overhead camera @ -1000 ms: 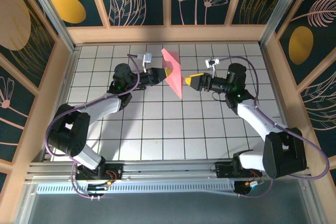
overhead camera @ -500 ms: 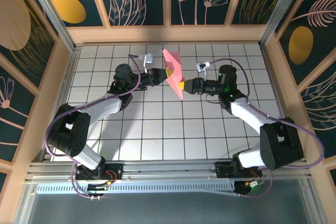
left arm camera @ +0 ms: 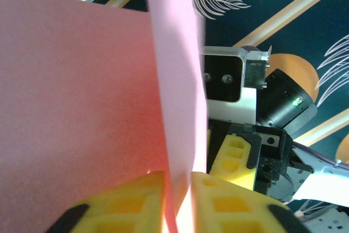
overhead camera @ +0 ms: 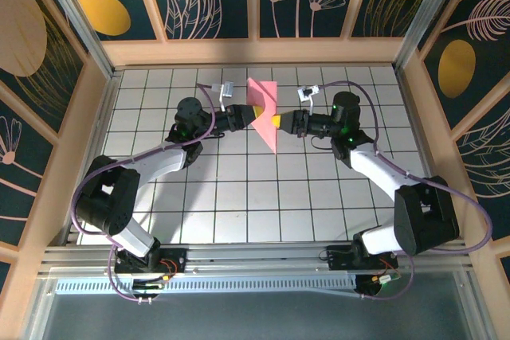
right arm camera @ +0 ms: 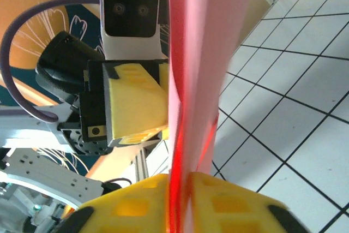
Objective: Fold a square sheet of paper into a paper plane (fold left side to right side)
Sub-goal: Turn over the paper at the center of the table.
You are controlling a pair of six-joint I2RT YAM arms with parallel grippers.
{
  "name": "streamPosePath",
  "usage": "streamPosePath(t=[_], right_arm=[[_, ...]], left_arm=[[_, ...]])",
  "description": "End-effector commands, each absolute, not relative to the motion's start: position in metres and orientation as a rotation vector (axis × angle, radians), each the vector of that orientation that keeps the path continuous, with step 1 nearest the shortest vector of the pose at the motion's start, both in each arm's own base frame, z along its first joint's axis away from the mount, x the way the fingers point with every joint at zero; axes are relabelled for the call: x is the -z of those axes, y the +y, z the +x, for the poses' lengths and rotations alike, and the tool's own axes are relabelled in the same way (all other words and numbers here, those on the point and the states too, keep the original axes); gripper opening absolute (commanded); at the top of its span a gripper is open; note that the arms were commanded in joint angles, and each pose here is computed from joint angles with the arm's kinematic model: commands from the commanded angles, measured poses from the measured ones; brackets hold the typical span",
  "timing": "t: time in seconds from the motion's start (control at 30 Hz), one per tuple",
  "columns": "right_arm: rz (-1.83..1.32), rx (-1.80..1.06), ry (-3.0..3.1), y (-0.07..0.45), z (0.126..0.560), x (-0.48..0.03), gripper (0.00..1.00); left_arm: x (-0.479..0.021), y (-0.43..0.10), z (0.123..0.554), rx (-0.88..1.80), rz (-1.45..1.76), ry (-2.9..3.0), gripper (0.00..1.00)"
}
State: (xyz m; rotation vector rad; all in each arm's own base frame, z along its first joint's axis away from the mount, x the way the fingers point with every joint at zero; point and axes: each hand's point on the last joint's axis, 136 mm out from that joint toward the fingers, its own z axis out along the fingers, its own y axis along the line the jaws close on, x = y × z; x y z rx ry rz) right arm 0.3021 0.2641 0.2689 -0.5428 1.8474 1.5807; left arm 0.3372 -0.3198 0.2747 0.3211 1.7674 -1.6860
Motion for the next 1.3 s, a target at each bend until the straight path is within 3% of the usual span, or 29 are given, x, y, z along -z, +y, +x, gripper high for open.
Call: streamPosePath(t=[0.0, 0.3, 0.5, 0.93, 1.27], right_arm=[[-0.566, -1.546, 1.816, 0.266, 0.306, -0.285, 0.10], [-0.524, -1.370, 1.885, 0.255, 0.316, -0.282, 0.00], [-0.399, -1.020, 2.028, 0.231, 0.341, -0.267, 0.00], [-0.208, -0.024, 2.228, 0.175, 0.356, -0.238, 0.00], [-0.343, 0.422, 2.307, 0.192, 0.352, -0.175, 0.00]], left_arm=[[-0.285, -0.315, 0.338, 1.602, 0.335, 1.729, 0.27], [-0.275, -0.277, 0.356, 1.237, 0.182, 1.803, 0.50], [-0.272, -0.236, 0.353, 0.993, 0.075, 1.810, 0.64], [-0.275, -0.155, 0.327, 0.658, -0.118, 1.741, 0.77], [-0.284, -0.127, 0.318, 0.558, -0.193, 1.696, 0.81]])
